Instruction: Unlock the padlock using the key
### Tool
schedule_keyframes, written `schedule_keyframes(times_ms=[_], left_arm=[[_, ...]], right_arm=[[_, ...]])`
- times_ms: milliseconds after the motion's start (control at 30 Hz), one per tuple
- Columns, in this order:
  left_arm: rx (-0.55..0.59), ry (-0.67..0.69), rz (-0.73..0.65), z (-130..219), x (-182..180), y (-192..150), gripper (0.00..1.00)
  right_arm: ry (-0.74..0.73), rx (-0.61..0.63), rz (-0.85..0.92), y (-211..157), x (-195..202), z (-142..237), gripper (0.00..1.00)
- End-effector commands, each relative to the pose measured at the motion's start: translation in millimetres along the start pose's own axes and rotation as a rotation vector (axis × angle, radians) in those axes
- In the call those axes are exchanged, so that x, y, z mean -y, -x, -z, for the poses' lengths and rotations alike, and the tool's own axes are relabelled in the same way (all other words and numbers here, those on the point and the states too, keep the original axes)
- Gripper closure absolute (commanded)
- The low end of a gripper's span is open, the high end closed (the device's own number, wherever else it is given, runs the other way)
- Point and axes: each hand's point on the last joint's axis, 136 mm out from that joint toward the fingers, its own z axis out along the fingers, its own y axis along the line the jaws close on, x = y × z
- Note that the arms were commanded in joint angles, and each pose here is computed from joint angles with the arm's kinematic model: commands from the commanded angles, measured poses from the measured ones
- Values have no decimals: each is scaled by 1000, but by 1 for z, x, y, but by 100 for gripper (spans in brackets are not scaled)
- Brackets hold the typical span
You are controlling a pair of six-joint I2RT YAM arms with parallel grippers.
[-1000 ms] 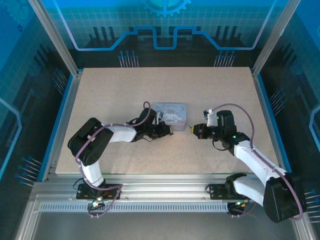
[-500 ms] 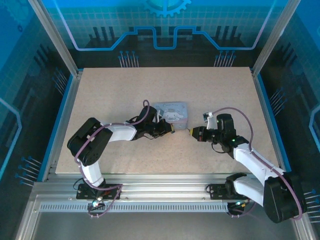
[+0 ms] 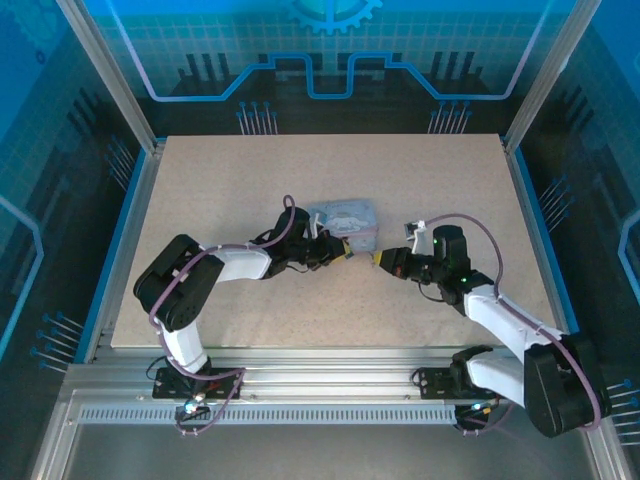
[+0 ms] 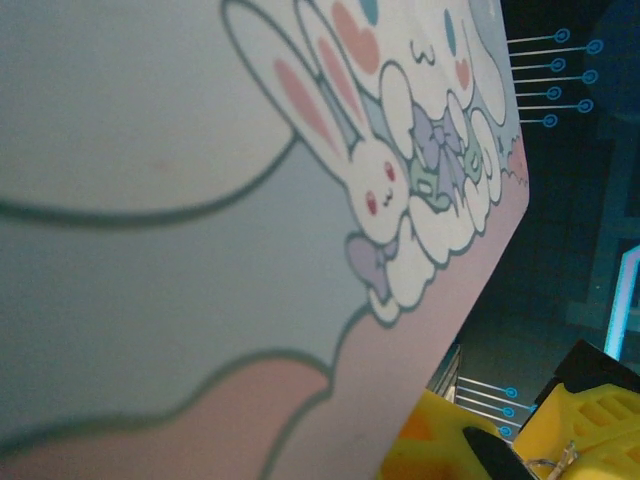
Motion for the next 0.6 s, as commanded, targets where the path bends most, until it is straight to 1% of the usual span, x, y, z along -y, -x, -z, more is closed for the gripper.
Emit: schedule_keyframes(times_ms=[0,167,567], left_arm=[[-14,-76,-3,4,18,2,100],[-16,-93,3,5,20,3,100],[-21,-108,11,6,21,3,100]], right_arm=[[61,0,-52,1,-9,-2,100],[71,14,-114,1,-4,-5,100],[97,-21,-209,-4,12,-25,100]])
